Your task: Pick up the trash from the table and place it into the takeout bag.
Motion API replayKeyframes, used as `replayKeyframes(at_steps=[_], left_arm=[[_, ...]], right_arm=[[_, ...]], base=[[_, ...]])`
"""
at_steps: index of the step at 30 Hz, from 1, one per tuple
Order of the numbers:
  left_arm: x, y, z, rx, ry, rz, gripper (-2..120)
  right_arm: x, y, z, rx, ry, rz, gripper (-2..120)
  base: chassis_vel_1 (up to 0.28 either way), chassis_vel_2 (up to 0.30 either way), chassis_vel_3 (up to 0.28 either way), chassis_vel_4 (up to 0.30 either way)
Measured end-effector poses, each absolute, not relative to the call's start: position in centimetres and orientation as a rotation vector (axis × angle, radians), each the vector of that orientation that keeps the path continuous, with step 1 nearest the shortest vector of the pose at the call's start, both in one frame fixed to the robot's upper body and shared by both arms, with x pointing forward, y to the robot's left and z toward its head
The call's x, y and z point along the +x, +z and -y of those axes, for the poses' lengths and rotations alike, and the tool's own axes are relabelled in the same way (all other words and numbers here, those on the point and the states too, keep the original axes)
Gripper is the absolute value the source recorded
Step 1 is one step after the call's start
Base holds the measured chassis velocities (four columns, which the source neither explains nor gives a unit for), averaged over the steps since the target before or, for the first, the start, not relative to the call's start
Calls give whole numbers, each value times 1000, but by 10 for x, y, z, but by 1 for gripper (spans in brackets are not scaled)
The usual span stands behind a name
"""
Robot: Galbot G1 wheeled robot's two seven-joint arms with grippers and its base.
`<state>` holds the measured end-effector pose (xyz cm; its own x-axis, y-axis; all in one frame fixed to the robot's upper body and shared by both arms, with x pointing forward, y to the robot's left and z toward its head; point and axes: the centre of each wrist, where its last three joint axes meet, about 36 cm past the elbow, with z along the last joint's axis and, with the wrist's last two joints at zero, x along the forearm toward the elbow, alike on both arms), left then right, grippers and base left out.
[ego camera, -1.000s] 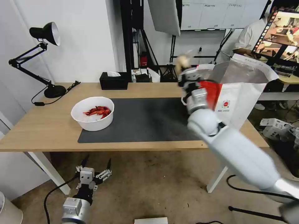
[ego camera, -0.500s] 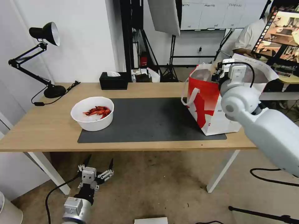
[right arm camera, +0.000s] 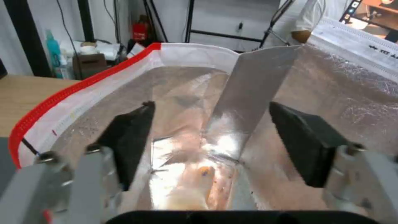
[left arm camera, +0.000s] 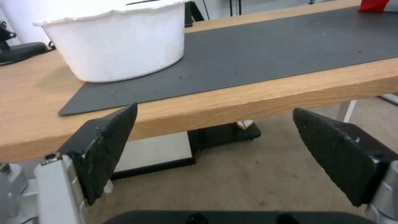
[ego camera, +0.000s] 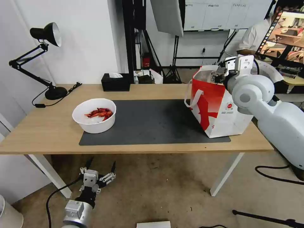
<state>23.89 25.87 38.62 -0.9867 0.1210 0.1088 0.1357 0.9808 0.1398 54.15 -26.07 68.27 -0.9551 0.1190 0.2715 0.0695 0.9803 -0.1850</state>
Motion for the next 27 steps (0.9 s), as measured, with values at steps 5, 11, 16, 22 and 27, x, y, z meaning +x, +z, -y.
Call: replayKeyframes(at_steps=[5,11,16,22,27], left_arm=[[239,388,-258,-196,-221,3032,100],[239,391,-257,-191,-219,3045,100],[234,396,-258,-147,-214,3078,100],[226,401,-254,-69,-191,3100,100],[223,399,-252,-56,-185,3095,100]], right_arm=[[532,667,255,-65,116,2936,96],[497,630,248,210,-116,3184,100],[462,589,240,499,-185,3333,100],[427,534,239,667,-157,3337,100],[369,456,249,572,-106,3267,100]], base=[[0,0,0,0],[0,0,0,0],[0,0,0,0],[0,0,0,0],[0,0,0,0]])
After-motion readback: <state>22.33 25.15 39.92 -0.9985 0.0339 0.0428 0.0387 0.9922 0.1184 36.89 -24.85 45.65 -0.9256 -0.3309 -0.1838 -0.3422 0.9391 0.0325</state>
